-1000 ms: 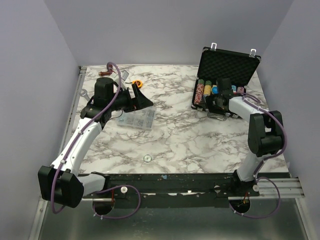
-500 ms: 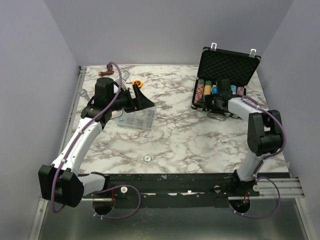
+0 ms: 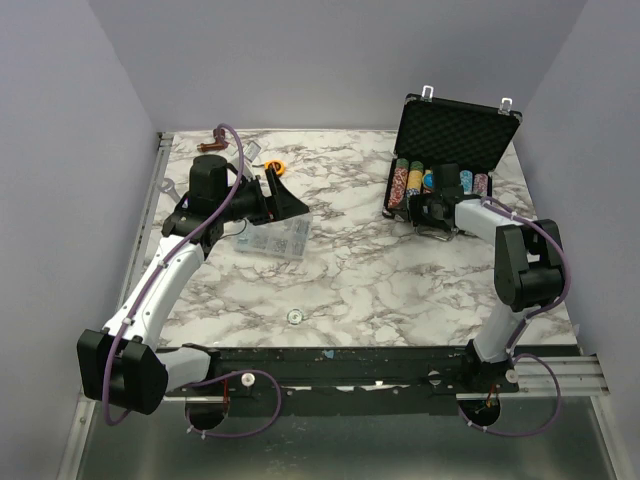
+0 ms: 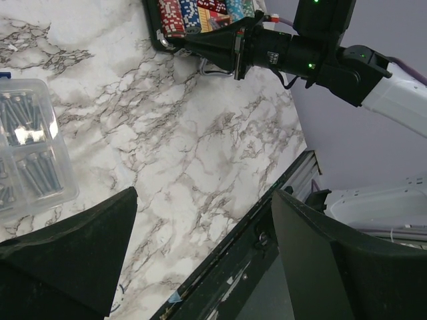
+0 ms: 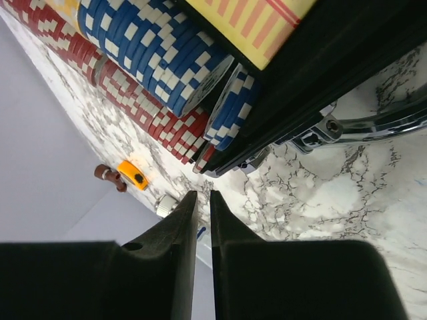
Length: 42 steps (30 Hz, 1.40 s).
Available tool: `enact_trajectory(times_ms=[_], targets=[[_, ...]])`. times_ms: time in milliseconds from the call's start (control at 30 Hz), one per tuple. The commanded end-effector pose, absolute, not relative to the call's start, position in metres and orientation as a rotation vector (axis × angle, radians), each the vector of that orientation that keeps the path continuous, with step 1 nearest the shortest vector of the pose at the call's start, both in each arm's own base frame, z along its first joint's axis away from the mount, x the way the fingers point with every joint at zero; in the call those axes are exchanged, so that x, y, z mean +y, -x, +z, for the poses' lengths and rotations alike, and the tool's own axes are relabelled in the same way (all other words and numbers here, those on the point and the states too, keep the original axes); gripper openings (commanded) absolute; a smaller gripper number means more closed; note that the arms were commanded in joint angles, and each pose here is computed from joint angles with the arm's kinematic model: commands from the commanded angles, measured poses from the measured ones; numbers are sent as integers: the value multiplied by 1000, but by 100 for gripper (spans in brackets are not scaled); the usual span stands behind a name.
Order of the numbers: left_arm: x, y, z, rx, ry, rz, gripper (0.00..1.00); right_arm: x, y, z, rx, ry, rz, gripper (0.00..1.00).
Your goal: Pack up texas hold em set
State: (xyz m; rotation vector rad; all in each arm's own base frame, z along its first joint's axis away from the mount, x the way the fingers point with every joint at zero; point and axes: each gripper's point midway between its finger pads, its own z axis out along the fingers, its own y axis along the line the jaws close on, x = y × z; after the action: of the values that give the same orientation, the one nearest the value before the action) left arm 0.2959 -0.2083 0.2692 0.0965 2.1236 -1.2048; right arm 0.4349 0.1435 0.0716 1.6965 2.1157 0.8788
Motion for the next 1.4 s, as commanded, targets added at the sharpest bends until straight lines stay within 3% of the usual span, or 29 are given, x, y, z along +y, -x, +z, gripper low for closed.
enact_trajectory(times_ms=[0,167,367,500,633,833,1033,1067,1100,1133,1367], targets=[[-213,-293,269,2113,-125,-1250,80,142,-441,74,2102,-1654,875,17],[-212,-294,269,2111,-129,-1246,80,137,-458,92,2192,-1303,778,24],[-217,-291,269,2102,-160,-1286,81,158,-448,117,2307,-731,817,24],[-222,-291,261,2121,-177,-1328,82,181,-424,138,2291,-373,834,43],[-231,-289,244,2171,-209,-1313,82,209,-394,139,2341,-101,909,47],[-241,-281,181,2449,-270,-887,81,225,-362,140,2322,67,868,54],[-225,-230,110,2631,-206,-630,80,225,-342,152,2206,12,965,67],[-219,-222,102,2654,-196,-581,80,222,-340,159,2155,-5,972,71],[-212,-211,92,2683,-195,-539,80,219,-337,160,2116,-19,975,81],[-206,-202,84,2709,-190,-499,80,216,-336,166,2065,-21,969,98],[-199,-161,50,2853,-222,-373,81,203,-334,158,2080,32,858,99]])
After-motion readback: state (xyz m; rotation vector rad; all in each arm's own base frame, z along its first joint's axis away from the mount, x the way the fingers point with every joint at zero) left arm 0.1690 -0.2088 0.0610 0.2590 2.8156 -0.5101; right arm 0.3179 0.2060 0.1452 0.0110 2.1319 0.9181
